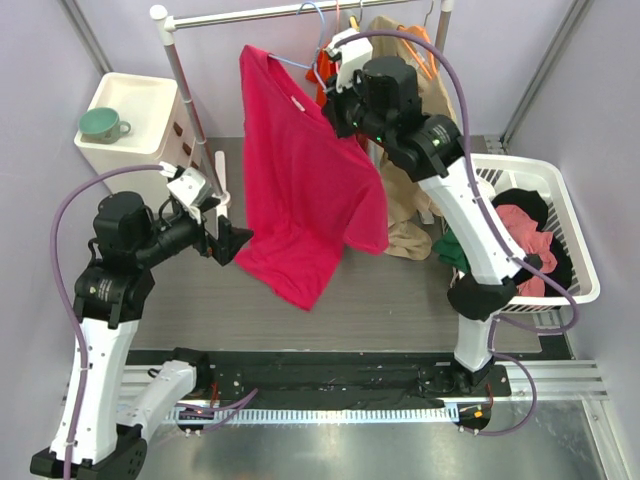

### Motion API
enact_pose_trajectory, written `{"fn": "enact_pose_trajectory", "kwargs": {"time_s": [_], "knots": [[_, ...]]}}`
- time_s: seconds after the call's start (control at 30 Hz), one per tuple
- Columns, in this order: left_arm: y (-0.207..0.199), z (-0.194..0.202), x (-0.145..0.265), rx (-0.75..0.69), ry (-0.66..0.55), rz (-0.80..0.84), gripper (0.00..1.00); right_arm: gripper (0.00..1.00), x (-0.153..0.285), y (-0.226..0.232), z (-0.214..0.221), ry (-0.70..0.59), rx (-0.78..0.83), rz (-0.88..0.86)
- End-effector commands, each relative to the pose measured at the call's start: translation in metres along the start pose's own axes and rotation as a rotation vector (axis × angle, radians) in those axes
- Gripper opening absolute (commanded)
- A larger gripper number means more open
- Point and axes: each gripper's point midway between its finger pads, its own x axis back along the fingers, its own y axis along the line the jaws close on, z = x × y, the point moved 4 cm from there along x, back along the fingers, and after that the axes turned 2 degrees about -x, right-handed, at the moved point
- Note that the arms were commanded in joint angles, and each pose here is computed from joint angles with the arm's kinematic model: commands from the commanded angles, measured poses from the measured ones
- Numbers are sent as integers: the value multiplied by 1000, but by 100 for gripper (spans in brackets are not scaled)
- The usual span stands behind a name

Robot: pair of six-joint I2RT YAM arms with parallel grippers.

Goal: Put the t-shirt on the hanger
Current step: Place the hanger at the clothesline.

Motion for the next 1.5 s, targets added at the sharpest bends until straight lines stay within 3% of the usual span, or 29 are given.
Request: {"fn": "enact_pose_trajectory", "kwargs": {"time_s": [0.0, 0.3, 0.63, 0.87, 1.33, 1.43, 1.47], "knots": [[-1, -19, 6, 11, -88, -29, 100, 1, -8, -16, -41, -192, -49, 158], [-10, -9, 17, 24, -83, -33, 100, 1, -52, -48, -67, -385, -23, 288], [-16, 2, 24, 40, -72, -38, 100, 1, -110, -84, -25, -325, -107, 337], [-17, 6, 25, 41, -55, -37, 100, 1, -133, -81, 7, -231, -75, 315], [-17, 8, 19, 91, -52, -24, 100, 1, -115, -22, -7, -251, 73, 217], [-17, 8, 21, 93, -39, -35, 100, 18, -121, -20, -3, -248, 68, 213], [-16, 8, 23, 94, -31, -46, 100, 36, -120, -19, -4, -249, 68, 205]]}}
